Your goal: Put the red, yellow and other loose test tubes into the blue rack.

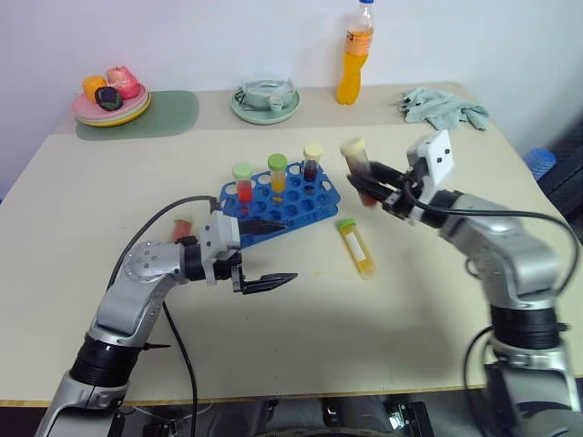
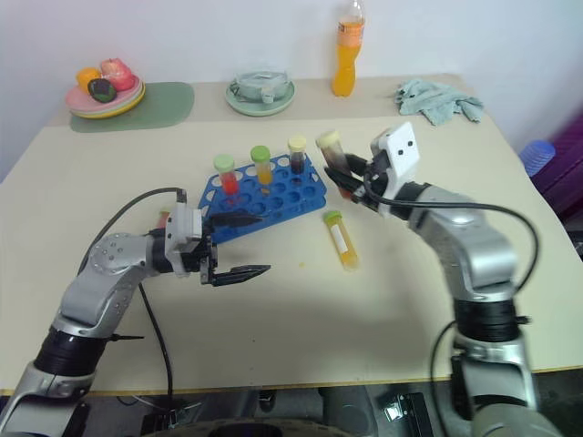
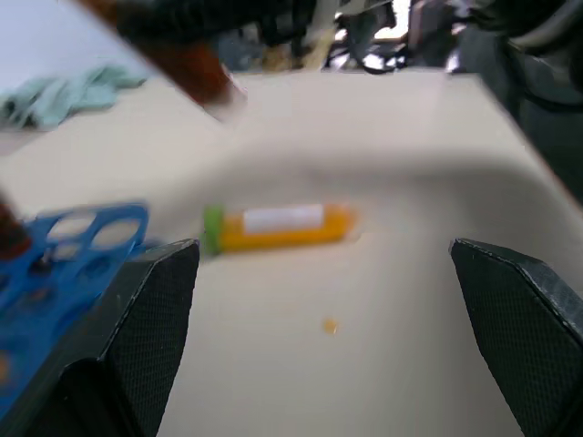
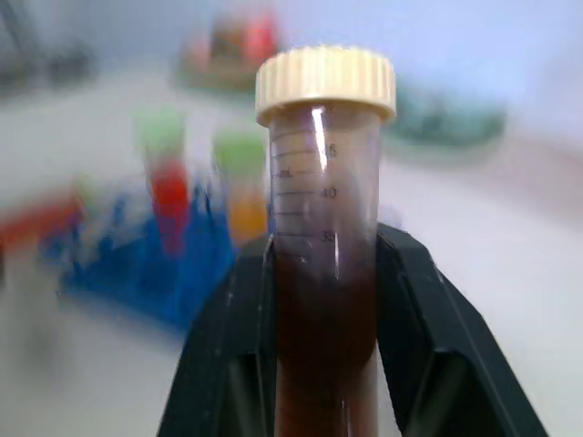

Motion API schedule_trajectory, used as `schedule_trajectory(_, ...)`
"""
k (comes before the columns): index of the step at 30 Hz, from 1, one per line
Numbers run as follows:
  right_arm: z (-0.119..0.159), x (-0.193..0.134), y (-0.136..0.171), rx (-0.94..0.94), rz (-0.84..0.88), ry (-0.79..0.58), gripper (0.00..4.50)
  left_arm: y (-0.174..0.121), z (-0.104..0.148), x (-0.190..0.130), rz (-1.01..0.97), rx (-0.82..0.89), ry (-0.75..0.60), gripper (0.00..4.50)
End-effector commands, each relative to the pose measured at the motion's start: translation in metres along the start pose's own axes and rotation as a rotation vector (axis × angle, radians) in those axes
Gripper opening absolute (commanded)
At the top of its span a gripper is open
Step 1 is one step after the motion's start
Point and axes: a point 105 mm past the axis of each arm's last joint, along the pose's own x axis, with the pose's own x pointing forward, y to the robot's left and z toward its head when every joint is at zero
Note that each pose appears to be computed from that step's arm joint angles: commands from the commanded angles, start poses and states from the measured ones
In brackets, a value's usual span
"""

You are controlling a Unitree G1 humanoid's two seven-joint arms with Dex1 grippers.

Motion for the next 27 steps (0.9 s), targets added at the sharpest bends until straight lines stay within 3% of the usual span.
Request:
schedule_trajectory(1,0.01,0.02,0.005,-0.009,-0.02,-0.178,1.1,0.011,0.004,-0.011,0.105,0.03,0.008,4.5)
schedule_trajectory(4,0.008,0.03,0.012,0.107,-0.027,-0.338,1.1,0.009,-0.004,-0.018,0.154,0.021,0.027,4.5)
schedule_trajectory(9,-0.016,0.037,0.011,0.118,-0.071,-0.433,1.1,0.001,-0.013,-0.026,0.208,-0.015,0.031,4.5)
schedule_trajectory(27,-0.068,0.055,0.005,0.139,-0.116,-0.36,1.1,-0.002,-0.022,-0.043,0.226,-0.008,0.077,4.5)
